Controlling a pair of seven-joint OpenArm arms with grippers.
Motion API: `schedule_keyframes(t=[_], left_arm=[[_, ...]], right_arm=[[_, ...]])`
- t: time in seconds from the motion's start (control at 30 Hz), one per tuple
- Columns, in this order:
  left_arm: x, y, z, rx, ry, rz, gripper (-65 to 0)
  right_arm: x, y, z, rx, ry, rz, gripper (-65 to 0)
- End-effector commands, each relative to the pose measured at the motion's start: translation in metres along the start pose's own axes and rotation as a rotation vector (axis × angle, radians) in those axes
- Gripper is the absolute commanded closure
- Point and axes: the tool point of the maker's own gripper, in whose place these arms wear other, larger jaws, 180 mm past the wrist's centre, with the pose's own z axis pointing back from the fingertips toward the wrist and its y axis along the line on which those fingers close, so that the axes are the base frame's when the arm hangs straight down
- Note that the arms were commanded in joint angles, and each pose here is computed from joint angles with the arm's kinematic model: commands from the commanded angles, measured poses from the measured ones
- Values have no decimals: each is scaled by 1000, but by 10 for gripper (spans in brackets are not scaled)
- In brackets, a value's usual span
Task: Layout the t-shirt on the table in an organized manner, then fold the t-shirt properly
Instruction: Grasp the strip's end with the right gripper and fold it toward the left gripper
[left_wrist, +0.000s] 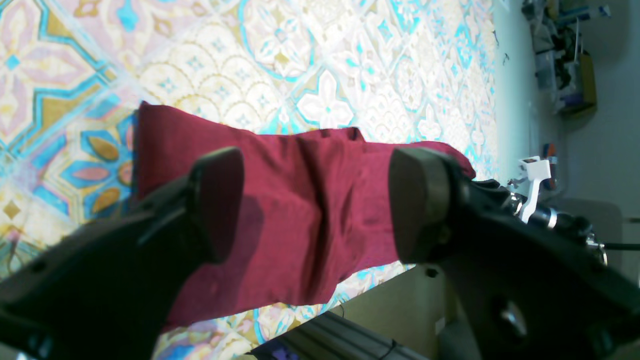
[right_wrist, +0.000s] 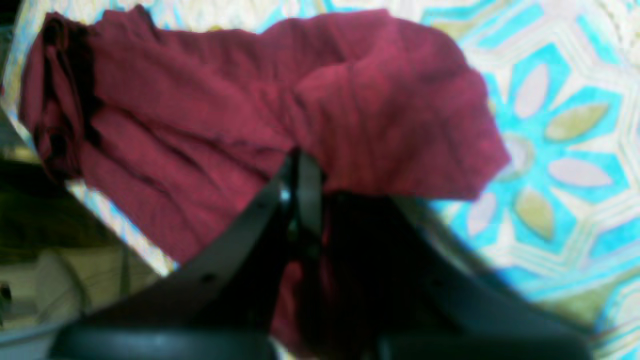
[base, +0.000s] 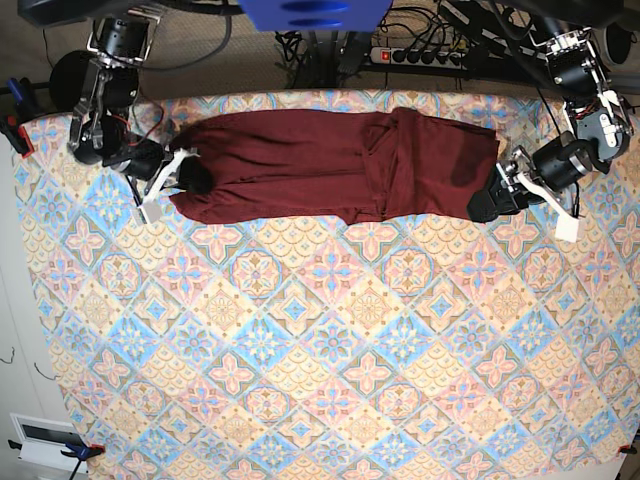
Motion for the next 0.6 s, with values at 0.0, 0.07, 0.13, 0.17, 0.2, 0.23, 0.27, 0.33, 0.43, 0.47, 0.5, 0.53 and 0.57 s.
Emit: schedule_keyframes(t=[0.0,0.07,0.13,0.17,0.2,0.23,0.27,0.33,0.43,0.47,0.5,0.53,0.57], left_arm=[[11,-6,5,-14,-31,-26,-418],[11,-6,5,-14,-31,-26,-418],[11,-6,5,-14,-31,-26,-418],[11,-6,5,-14,-31,-26,-418],[11,-6,5,-14,-31,-26,-417],[11,-6,5,-14,-31,-26,-417],[11,-6,5,-14,-31,-26,-417],[12,-6,5,-14,-33,-26,-417],[12,-6,5,-14,-34,-26,-417],[12,-6,5,-14,-34,-26,-417],[12,-6,5,-14,-34,-26,-417],[12,-6,5,-14,-34,-26,-417],[12,-6,5,-14,-34,-26,-417]], right_arm=[[29,-7,8,-25,-56,51,-2],[32,-17,7,-68,-37,74,-2],[34,-28,7,-118,-6,98,-2],[35,-34,7,-148,10,114,-2],[38,-40,10,-176,17,125,-2],[41,-44,12,-198,18,132,-2],[45,-48,14,-215,16,136,-2],[50,-54,19,-245,9,141,-2],[63,-62,25,-276,-17,144,-2],[67,-61,27,-279,-26,149,-2],[70,-61,28,-278,-32,151,-2],[69,-60,27,-278,-30,152,-2],[72,-58,28,-277,-36,164,-2]])
